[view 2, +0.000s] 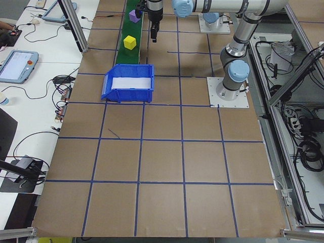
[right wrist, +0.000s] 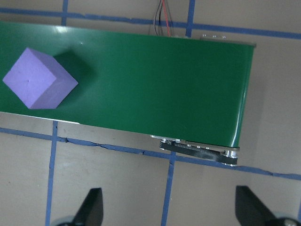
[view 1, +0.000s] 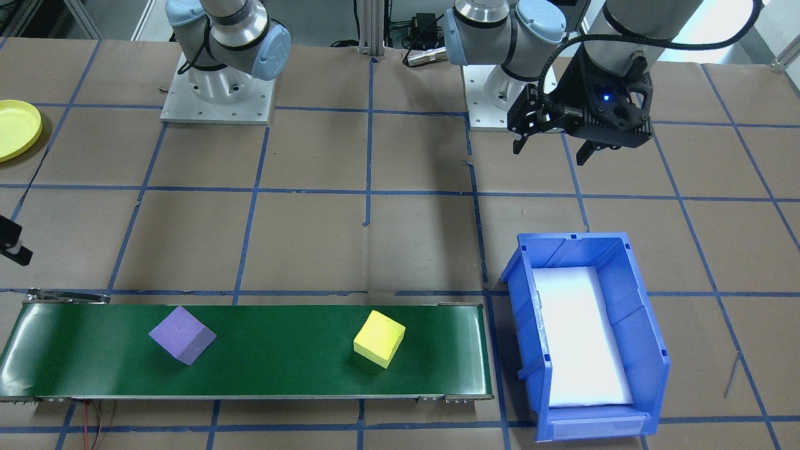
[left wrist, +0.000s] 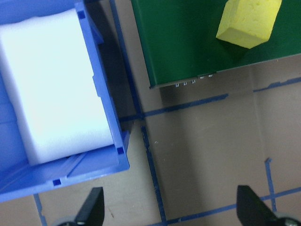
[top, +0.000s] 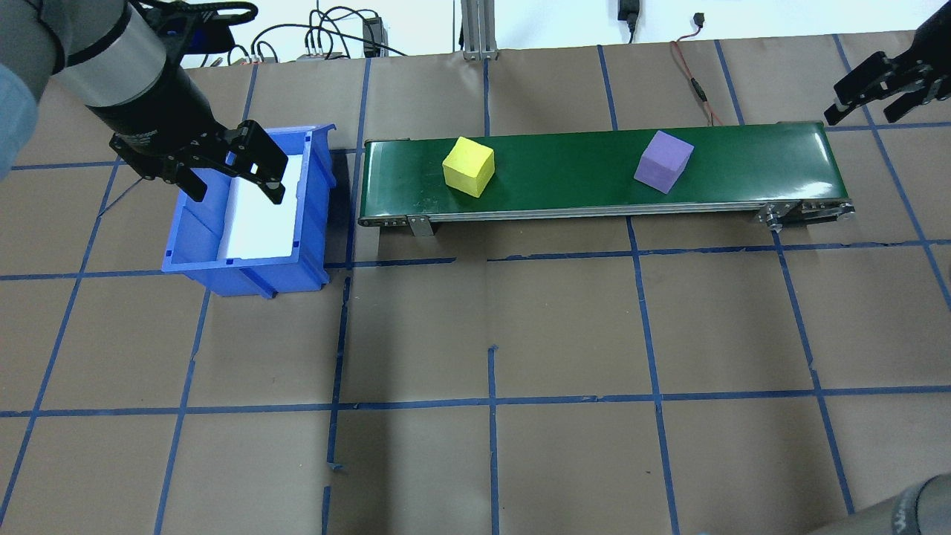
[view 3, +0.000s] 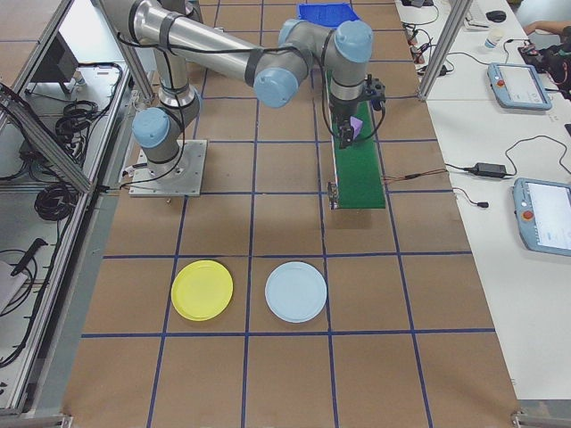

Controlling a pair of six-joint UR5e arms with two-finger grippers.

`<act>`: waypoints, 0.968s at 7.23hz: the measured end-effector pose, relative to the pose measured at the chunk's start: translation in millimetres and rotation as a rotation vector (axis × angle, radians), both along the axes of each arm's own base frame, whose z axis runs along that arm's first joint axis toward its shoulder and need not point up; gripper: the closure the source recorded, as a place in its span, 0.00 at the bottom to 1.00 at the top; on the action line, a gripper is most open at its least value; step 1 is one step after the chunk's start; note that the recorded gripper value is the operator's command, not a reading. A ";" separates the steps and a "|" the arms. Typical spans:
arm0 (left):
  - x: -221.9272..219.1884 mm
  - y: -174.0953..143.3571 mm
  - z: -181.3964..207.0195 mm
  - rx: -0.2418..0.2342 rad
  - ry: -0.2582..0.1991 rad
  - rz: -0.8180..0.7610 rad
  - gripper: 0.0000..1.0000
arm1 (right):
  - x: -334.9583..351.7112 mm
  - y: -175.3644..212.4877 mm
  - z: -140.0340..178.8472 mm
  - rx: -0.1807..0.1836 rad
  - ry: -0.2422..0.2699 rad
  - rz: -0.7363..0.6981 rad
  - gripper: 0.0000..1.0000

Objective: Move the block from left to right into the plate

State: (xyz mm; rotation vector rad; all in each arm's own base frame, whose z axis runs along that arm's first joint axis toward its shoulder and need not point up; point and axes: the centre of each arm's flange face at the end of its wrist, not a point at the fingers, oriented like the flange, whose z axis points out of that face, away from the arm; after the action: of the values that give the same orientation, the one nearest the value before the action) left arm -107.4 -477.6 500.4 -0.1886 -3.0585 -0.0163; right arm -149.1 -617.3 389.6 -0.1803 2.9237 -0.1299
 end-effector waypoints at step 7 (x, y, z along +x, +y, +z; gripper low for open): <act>3.0 36.3 17.4 0.059 -0.049 0.118 0.00 | 9.0 -29.7 -106.2 0.079 -0.189 -0.236 0.00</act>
State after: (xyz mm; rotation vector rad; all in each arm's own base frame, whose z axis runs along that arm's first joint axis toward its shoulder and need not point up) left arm -104.5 -441.3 517.8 -0.0039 -3.1070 -0.1053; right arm -140.1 -647.0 283.4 0.1799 2.7446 -0.0636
